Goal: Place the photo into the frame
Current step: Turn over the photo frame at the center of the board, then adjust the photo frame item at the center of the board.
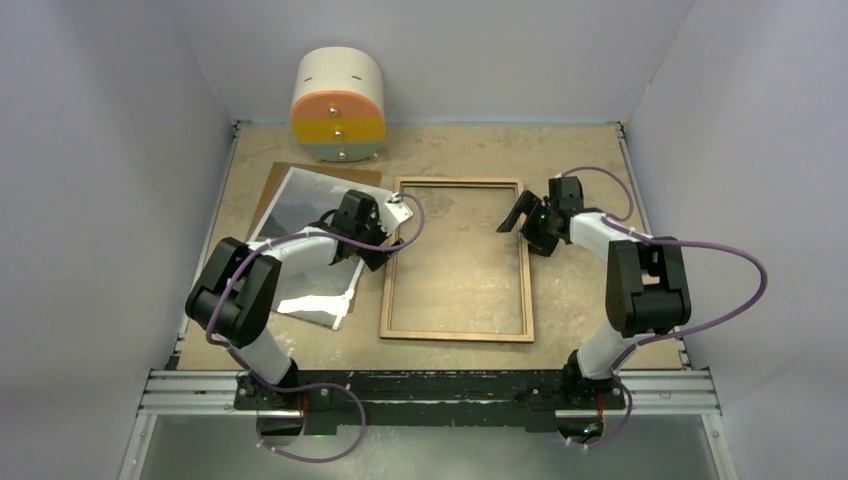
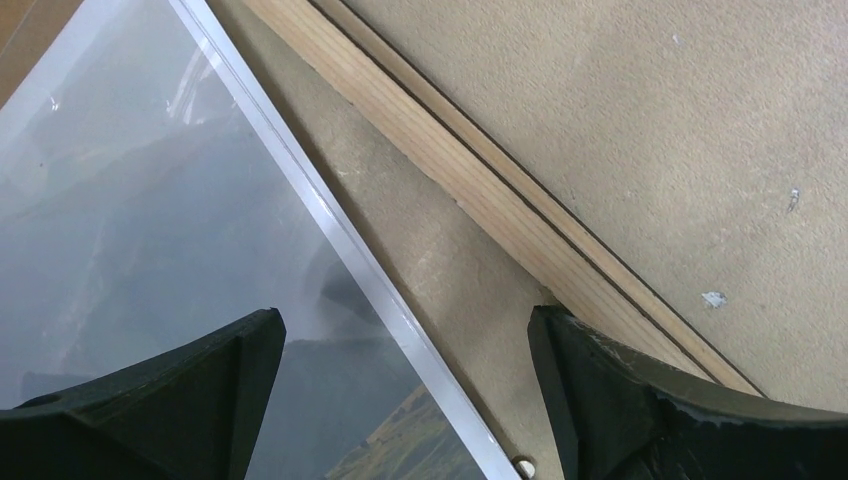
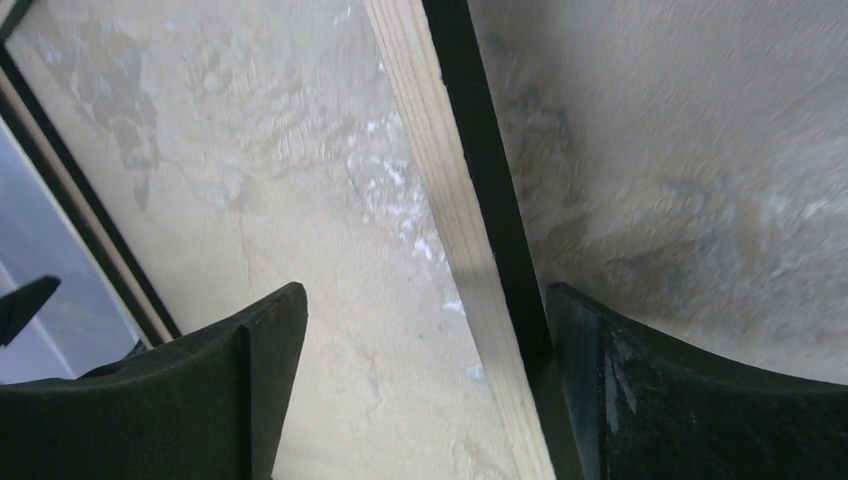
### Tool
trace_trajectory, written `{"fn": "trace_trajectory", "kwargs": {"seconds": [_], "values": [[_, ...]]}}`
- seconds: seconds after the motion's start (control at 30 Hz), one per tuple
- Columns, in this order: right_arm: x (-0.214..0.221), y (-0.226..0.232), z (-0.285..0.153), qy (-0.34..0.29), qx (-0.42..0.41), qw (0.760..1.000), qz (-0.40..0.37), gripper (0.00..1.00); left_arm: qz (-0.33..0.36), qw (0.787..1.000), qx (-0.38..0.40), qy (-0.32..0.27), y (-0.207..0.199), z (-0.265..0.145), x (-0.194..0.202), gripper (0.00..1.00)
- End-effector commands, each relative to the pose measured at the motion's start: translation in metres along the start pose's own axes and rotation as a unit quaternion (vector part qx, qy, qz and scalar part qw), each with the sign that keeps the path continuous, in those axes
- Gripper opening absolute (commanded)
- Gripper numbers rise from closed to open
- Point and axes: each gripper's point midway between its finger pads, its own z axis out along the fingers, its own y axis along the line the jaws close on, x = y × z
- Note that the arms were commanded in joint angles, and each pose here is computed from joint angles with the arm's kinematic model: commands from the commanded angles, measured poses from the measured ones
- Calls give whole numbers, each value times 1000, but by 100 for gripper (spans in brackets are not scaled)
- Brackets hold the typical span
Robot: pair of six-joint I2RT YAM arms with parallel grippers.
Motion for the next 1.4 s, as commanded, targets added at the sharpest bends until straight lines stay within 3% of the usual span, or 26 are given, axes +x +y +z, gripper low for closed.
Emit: {"fn": "trace_trajectory", "kwargs": {"seconds": [0.0, 0.07, 0.23, 0.37, 0.43, 0.53, 0.63, 0.77, 0.87, 1.0, 1.1, 1.2, 1.37], "values": [[-3, -34, 8, -2, 87, 996, -20, 94, 14, 999, 18, 39, -12, -9, 23, 100], [-3, -41, 7, -4, 107, 994, -22, 99, 16, 999, 17, 41, -12, -10, 24, 100], [-9, -55, -3, -22, 148, 988, -27, 99, 17, 999, 19, 45, -12, -9, 27, 100], [-43, -49, -35, -112, 182, 976, -38, 99, 11, 998, 22, 51, -9, -14, 18, 100], [-65, -25, -64, -173, 151, 973, -38, 99, 9, 999, 13, 41, 3, -25, -2, 100], [-73, 17, -87, -209, 50, 975, 51, 99, 6, 1000, 4, 15, 19, -48, -30, 100], [-79, 63, -88, -178, -49, 983, 22, 95, -11, 1000, -9, -14, 45, -74, -52, 100], [-81, 110, -84, -188, -73, 978, -43, 90, -68, 996, -34, -38, 104, -109, -57, 100], [-49, 160, -72, -177, -51, 977, -110, 92, -96, 992, -74, -23, 147, -125, -33, 100], [10, 240, -56, -138, -97, 972, -161, 91, -149, 980, -135, 2, 196, -145, 17, 99], [72, 293, -36, -102, -130, 964, -206, 92, -187, 961, -195, 53, 226, -156, 65, 100], [118, 324, -9, -70, -134, 959, -240, 93, -222, 931, -266, 112, 249, -164, 110, 100], [153, 334, 34, -37, -128, 962, -239, 92, -279, 892, -324, 148, 269, -169, 159, 100]]}}
